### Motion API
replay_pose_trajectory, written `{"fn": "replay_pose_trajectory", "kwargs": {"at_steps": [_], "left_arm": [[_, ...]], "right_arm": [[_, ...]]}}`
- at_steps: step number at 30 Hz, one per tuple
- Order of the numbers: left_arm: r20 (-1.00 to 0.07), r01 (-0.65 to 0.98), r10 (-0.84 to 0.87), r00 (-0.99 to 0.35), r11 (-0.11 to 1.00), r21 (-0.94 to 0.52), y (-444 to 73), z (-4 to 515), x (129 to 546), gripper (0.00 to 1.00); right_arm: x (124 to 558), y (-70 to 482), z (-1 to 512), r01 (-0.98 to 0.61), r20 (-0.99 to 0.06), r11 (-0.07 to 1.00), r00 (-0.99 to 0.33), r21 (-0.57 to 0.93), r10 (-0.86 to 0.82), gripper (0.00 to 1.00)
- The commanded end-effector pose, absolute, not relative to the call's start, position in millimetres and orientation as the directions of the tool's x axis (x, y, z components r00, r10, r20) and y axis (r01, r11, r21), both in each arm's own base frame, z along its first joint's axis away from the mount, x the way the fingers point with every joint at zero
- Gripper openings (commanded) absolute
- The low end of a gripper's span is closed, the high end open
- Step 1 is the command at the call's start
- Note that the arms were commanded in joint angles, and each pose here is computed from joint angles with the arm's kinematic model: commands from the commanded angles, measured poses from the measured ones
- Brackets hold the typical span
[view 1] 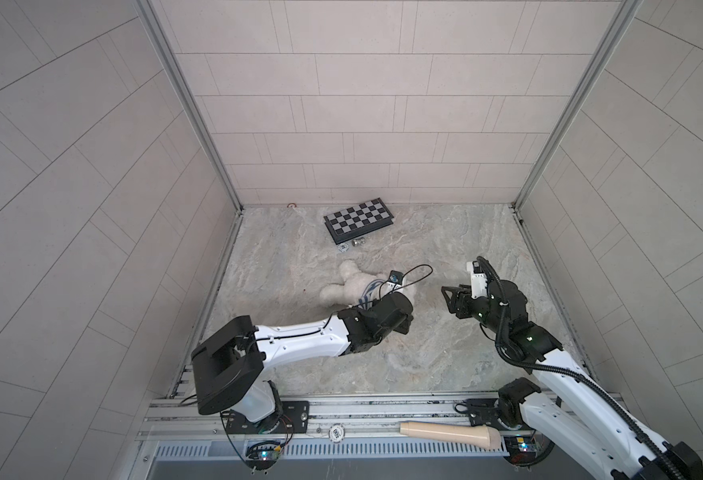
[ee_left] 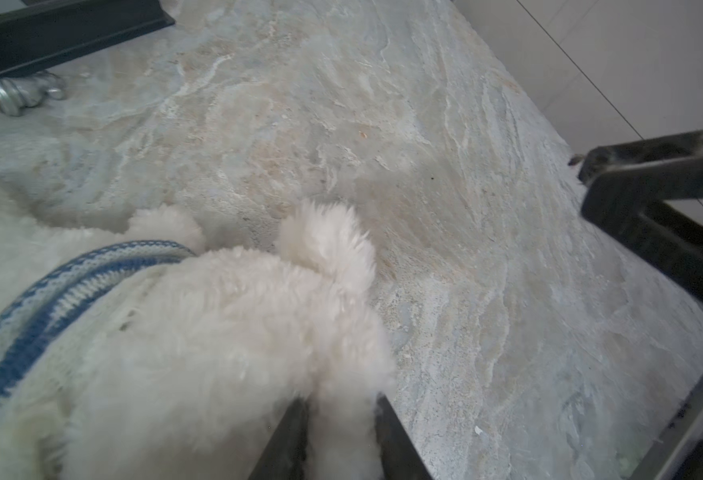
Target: Dress the teddy bear
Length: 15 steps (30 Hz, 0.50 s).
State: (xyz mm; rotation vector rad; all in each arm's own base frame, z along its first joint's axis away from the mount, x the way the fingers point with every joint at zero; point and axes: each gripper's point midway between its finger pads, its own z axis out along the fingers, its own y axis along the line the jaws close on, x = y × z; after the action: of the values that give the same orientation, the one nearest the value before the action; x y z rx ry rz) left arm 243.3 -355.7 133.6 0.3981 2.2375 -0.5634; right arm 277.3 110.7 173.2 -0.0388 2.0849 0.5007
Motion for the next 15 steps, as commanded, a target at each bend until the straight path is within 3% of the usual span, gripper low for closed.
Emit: {"fn": "replay_pose_trajectory", "kwargs": {"at_steps": [1,3,8,11,15], "left_arm": [[-0.739,0.506,0.068,-0.671,0.771,-0.388,-379,143,231,0.51],[-0.735,0.526,0.070,-0.675,0.744,-0.412,-384,148,227,0.57],[-0.722,0.570,0.098,-0.684,0.690,-0.446,-377,170,222,0.54],[-0.698,0.504,0.036,-0.715,0.719,-0.479,-341,174,245,0.48],[-0.688,0.410,0.021,-0.725,0.816,-0.407,-288,161,279,0.41]], "right_arm": [[274,110,161,-0.216,-0.802,0.919,-0.577,0.331,0.153,0.64],[272,113,155,-0.228,-0.789,0.914,-0.599,0.335,0.139,0.64],[266,124,149,-0.282,-0.768,0.891,-0.631,0.357,0.108,0.65],[261,134,145,-0.308,-0.750,0.862,-0.650,0.402,0.117,0.68],[257,152,137,-0.328,-0.721,0.813,-0.676,0.481,0.154,0.73]]}}
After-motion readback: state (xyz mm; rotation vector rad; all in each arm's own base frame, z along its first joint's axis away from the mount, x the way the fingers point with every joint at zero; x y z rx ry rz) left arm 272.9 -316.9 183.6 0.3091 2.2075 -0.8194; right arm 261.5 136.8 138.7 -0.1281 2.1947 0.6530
